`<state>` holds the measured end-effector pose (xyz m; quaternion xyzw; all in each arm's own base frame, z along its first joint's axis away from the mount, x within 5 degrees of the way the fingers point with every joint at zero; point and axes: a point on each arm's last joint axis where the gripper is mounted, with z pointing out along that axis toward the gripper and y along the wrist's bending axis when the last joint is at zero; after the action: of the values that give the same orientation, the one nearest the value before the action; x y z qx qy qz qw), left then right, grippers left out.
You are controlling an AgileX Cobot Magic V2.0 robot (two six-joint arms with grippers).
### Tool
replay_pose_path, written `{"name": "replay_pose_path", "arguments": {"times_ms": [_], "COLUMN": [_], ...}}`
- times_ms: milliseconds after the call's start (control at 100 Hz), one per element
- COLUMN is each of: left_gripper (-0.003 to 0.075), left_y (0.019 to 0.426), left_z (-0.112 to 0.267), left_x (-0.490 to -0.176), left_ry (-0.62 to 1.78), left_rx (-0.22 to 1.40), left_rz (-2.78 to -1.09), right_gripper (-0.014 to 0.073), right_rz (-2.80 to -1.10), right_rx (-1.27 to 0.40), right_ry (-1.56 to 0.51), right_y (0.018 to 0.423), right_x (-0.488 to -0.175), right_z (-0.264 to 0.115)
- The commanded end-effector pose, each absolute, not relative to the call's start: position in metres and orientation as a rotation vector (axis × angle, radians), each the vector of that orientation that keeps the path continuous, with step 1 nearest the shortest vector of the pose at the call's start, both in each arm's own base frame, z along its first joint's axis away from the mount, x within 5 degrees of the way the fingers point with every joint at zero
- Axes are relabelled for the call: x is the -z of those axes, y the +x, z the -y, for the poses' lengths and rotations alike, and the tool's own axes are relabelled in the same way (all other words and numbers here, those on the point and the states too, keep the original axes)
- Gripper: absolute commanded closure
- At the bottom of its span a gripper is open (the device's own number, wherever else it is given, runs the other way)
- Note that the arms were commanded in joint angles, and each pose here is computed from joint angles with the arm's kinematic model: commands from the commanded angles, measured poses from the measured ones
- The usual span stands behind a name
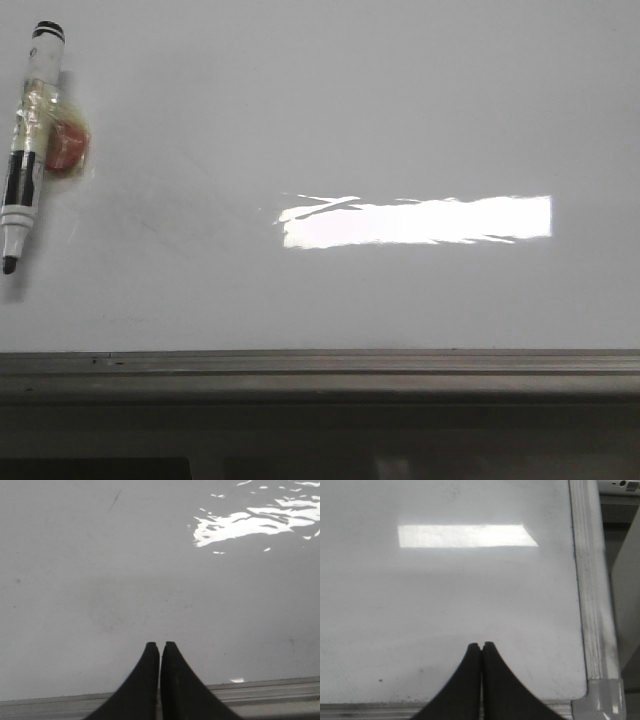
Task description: Write number 7 on whiteboard
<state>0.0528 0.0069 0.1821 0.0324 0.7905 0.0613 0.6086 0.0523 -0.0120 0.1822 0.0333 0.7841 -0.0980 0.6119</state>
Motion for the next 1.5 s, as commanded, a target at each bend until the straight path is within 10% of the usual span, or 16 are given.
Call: {"name": "replay_pose_path", "arguments": {"times_ms": [0,1490], "left_gripper": [0.0738,0.0738], "left_y": [0.0529,0.0529], "left_z": [-0.0053,-0.0061], "left_x": [-0.1794,-0.1795], "left_ry": [0.087,0.104], "left_rx": [-0.123,-0.149], "left_rz": [-1.775,-1.774], "right_gripper": [0.0669,0.0669], "right_rz": [-1.814,-1.814], "right_rx": [0.233,0.233], "right_ry": [0.067,0.067], "right_y": [0.0521,0.0521], "right_x": [-0.1733,-0.1733], "right_z": [0.0119,0.0119]}}
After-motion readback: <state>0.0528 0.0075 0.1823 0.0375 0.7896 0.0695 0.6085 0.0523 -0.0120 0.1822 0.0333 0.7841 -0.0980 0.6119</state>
